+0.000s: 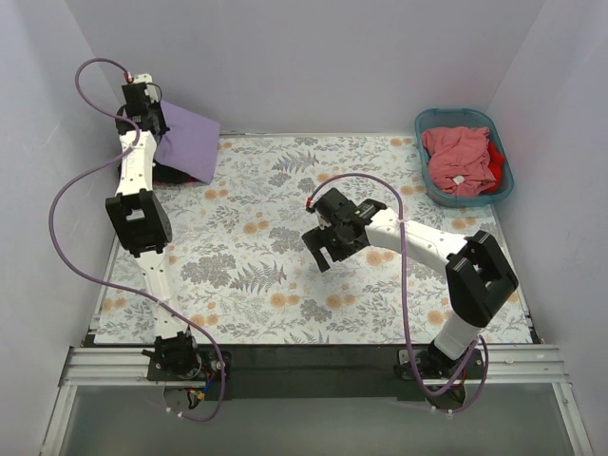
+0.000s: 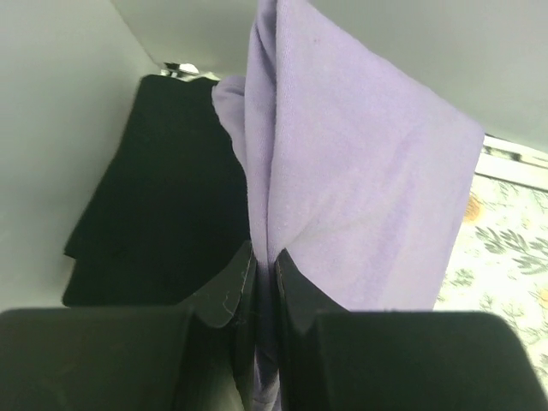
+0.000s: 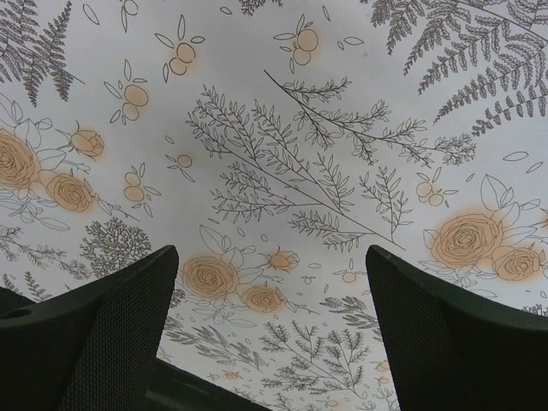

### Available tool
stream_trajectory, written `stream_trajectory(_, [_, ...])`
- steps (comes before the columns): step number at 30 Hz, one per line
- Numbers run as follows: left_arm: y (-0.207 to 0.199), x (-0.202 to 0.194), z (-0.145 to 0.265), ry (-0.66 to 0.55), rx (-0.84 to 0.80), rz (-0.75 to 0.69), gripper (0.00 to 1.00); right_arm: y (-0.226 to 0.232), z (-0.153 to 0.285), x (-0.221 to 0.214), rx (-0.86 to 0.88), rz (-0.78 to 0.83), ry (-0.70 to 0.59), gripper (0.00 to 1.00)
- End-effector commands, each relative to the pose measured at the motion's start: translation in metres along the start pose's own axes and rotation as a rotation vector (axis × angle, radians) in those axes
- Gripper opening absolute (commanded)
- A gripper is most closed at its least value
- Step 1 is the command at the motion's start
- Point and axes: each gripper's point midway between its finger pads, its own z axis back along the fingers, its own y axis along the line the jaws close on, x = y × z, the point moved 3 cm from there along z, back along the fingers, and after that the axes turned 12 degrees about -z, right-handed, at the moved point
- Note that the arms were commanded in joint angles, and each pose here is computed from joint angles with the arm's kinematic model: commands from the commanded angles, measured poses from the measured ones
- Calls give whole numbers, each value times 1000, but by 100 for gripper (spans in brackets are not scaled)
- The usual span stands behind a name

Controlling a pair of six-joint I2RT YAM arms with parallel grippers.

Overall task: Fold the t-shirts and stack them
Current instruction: Neatly place the folded tshirt to the corner

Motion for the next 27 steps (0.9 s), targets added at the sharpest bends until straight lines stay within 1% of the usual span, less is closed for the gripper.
stream_trajectory(1, [41, 26, 6, -96, 42, 28, 0, 6, 6, 10, 21, -4, 6, 96])
stream_trajectory(5, [56, 12, -9, -79, 87, 25, 0, 9, 1, 11, 25, -4, 33, 96])
stream_trajectory(6, [58, 10, -11, -77, 96, 20, 0, 10, 0, 12, 29, -4, 35, 98])
stream_trajectory(13, [78, -16, -34, -24, 227, -48, 0, 11, -4, 13, 21, -4, 61, 98])
stream_trajectory(19, [91, -18, -47, -46, 320, -115, 0, 10, -8, 10, 18, -4, 85, 98])
stream_trajectory(21, [94, -21, -50, -40, 350, -166, 0, 11, -8, 10, 18, 0, 85, 98])
stream_trajectory(22, [96, -16, -51, -60, 367, -175, 0, 10, -9, 9, 15, 0, 90, 98])
stream_trajectory(27, [100, -20, -56, -57, 401, -199, 0, 11, -10, 11, 16, 3, 94, 98])
